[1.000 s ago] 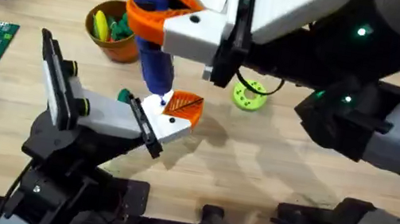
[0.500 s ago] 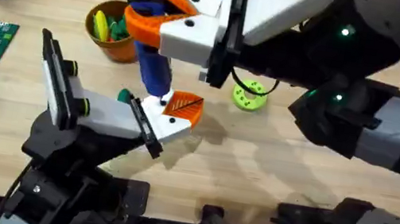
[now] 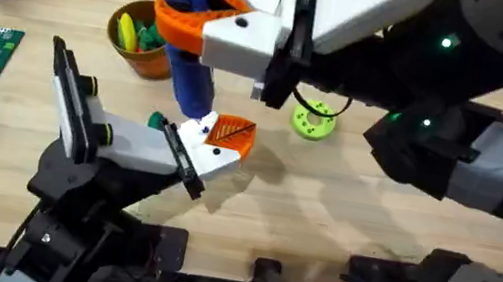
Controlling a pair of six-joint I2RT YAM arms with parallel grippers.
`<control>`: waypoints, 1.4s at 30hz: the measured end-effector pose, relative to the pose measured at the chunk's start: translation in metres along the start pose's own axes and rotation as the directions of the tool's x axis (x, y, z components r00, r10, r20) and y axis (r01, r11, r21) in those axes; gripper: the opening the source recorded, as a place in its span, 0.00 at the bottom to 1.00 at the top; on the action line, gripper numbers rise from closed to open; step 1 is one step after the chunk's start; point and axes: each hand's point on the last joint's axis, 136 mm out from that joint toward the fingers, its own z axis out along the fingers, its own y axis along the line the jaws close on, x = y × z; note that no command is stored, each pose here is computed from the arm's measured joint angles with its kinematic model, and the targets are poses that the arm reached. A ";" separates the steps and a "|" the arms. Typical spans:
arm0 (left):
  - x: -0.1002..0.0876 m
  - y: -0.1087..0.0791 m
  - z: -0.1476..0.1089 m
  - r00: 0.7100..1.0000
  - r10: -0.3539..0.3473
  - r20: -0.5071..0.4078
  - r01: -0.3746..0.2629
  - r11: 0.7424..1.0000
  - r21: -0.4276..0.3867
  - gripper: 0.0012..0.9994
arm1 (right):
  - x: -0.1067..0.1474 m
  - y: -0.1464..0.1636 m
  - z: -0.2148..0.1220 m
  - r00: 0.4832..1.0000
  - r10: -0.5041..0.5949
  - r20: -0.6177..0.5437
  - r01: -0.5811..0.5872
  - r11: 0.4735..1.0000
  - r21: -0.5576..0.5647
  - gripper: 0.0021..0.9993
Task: Pick up the gripper from the table and insert it into the empty holder that is missing its gripper. Then pick up a screw, insert it into the mounting hole, and use the screwdriver to tighten it. Finally, clean up the table by picking up the vegetable and placing it into the bucket.
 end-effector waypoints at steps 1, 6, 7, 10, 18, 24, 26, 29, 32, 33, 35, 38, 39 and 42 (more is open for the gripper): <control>0.000 0.000 0.000 1.000 0.000 0.000 0.000 1.000 0.000 0.02 | 0.000 0.000 0.000 1.000 0.000 0.000 0.000 1.000 0.000 0.04; 0.000 0.000 0.000 1.000 0.000 0.000 0.000 1.000 0.000 0.02 | 0.000 -0.001 -0.002 1.000 -0.002 -0.004 0.002 1.000 -0.006 0.04; 0.000 0.000 0.000 1.000 0.000 0.000 0.000 1.000 0.000 0.02 | 0.000 -0.001 -0.002 1.000 -0.003 -0.005 0.003 1.000 -0.009 0.04; 0.000 0.000 0.000 1.000 0.000 0.000 0.000 1.000 0.000 0.02 | 0.001 -0.002 -0.004 1.000 -0.004 -0.010 0.004 1.000 -0.021 0.04; 0.000 0.000 0.000 1.000 0.000 0.000 0.000 1.000 0.000 0.02 | 0.001 0.000 -0.006 1.000 0.016 -0.016 -0.016 0.999 -0.039 0.04; 0.000 0.000 0.000 1.000 0.000 0.000 0.000 1.000 0.000 0.02 | 0.003 0.000 -0.006 0.999 0.022 -0.024 -0.023 0.999 -0.038 0.04; 0.000 0.000 0.000 1.000 0.000 0.000 0.000 1.000 0.000 0.02 | 0.006 -0.001 -0.006 0.999 0.033 -0.036 -0.034 0.999 -0.034 0.04; 0.000 0.000 0.000 1.000 0.000 0.000 0.000 1.000 0.000 0.02 | 0.010 -0.003 -0.006 0.998 0.047 -0.049 -0.048 0.999 -0.022 0.04; 0.000 0.000 0.000 1.000 0.000 0.000 0.000 1.000 0.000 0.02 | 0.012 -0.007 -0.006 0.997 0.058 -0.053 -0.058 0.998 0.003 0.04; 0.000 0.000 0.000 1.000 0.000 0.000 0.000 1.000 0.000 0.02 | 0.012 -0.008 -0.006 0.997 0.060 -0.053 -0.060 0.998 0.007 0.04; 0.000 0.000 0.000 1.000 0.000 0.000 0.000 1.000 0.000 0.02 | 0.012 -0.009 -0.006 0.997 0.059 -0.050 -0.058 0.998 0.014 0.04; 0.000 0.000 0.000 1.000 0.000 0.000 0.000 1.000 0.000 0.02 | 0.011 -0.010 -0.006 0.997 0.057 -0.047 -0.057 0.998 0.021 0.04; 0.000 0.000 0.000 1.000 0.000 0.000 0.000 1.000 0.000 0.02 | 0.010 -0.011 -0.006 0.998 0.053 -0.042 -0.052 0.998 0.021 0.04; 0.000 0.000 0.000 1.000 0.000 0.000 0.000 1.000 0.000 0.02 | 0.004 -0.009 -0.005 0.999 0.036 -0.022 -0.036 0.999 0.016 0.04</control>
